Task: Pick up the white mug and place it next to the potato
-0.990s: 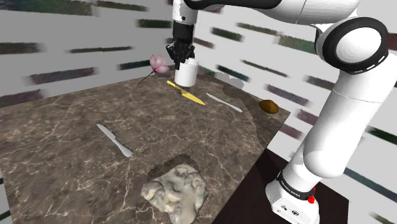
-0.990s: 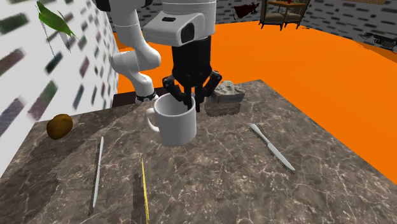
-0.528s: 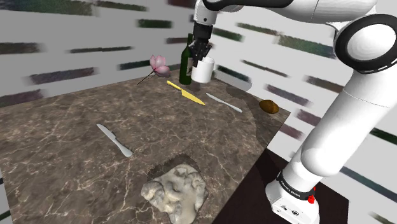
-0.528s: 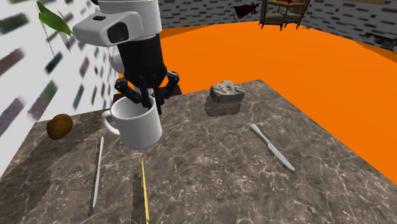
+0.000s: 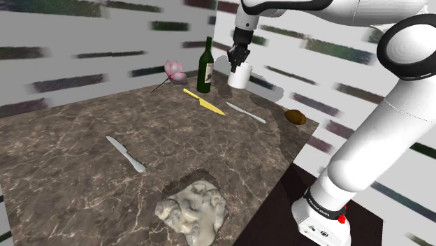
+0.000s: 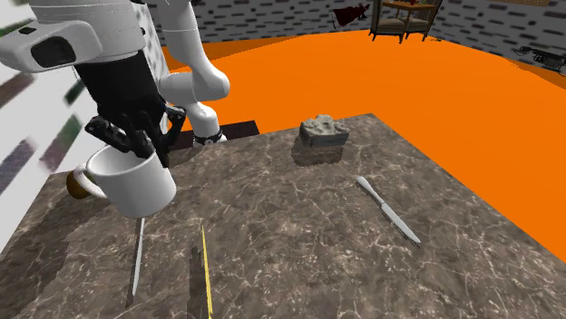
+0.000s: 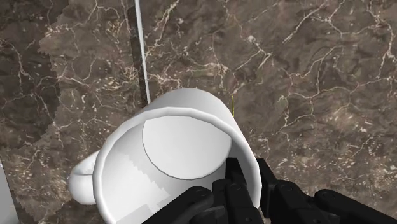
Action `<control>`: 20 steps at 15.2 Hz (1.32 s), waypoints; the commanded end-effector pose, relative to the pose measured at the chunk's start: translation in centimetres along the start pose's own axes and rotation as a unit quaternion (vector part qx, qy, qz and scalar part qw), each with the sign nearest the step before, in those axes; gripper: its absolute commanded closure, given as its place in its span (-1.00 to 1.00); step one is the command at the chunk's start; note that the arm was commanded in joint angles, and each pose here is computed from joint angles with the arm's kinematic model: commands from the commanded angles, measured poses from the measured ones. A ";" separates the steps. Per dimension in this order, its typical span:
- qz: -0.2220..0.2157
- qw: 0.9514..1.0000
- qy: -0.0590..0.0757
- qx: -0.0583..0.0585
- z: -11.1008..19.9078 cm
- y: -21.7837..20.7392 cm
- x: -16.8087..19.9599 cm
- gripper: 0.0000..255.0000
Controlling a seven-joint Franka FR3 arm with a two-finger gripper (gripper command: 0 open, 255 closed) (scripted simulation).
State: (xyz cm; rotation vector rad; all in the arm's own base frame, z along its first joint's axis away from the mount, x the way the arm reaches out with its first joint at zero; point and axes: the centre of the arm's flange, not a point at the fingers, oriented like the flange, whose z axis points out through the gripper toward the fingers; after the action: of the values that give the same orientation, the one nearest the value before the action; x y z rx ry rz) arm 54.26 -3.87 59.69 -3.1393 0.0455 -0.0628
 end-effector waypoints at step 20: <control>-0.001 1.000 0.000 0.000 -0.3 27.5 -3.8 1.00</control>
State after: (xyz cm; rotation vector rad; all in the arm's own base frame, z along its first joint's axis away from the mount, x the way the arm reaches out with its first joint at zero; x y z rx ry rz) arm 49.94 -30.09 59.86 -3.1388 0.0465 -0.0631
